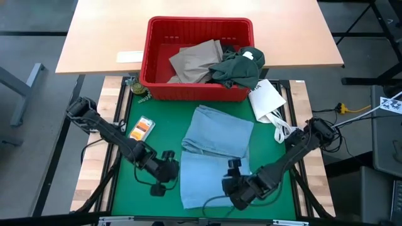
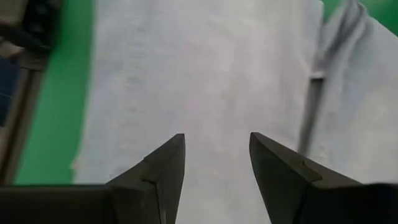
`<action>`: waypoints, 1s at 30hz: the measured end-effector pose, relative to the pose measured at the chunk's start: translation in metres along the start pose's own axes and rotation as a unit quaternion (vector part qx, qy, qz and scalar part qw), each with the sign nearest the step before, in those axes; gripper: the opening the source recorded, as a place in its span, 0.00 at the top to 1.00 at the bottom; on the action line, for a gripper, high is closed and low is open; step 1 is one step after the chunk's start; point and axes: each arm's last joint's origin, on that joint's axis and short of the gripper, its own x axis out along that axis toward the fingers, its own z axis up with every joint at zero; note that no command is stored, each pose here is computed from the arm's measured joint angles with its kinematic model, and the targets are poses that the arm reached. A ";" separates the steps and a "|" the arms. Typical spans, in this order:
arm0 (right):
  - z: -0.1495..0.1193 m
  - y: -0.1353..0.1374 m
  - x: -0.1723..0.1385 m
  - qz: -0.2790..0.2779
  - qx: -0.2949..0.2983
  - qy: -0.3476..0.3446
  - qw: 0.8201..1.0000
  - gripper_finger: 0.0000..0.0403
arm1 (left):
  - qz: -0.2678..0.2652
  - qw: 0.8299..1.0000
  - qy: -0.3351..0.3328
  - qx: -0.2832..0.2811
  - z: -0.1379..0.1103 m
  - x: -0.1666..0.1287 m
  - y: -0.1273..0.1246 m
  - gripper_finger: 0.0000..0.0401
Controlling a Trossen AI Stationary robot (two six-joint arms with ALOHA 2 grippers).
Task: Fold Laundry from Bin
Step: Fold the blue pants
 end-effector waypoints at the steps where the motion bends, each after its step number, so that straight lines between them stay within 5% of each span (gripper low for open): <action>1: 0.000 0.003 -0.001 0.004 -0.002 -0.005 1.000 0.55 | -0.005 1.000 -0.004 -0.006 0.000 0.000 -0.003 0.90; 16: 0.004 0.014 -0.004 0.054 0.006 -0.033 0.998 0.53 | -0.087 0.995 -0.053 0.013 -0.004 0.000 -0.042 0.52; 26: 0.004 0.015 -0.005 0.059 0.007 -0.032 0.998 0.35 | -0.090 0.993 -0.052 0.058 -0.016 0.031 -0.064 0.47; 30: 0.004 0.027 -0.006 0.101 0.008 -0.037 0.994 0.32 | -0.075 0.994 -0.051 0.068 -0.018 0.038 -0.065 0.47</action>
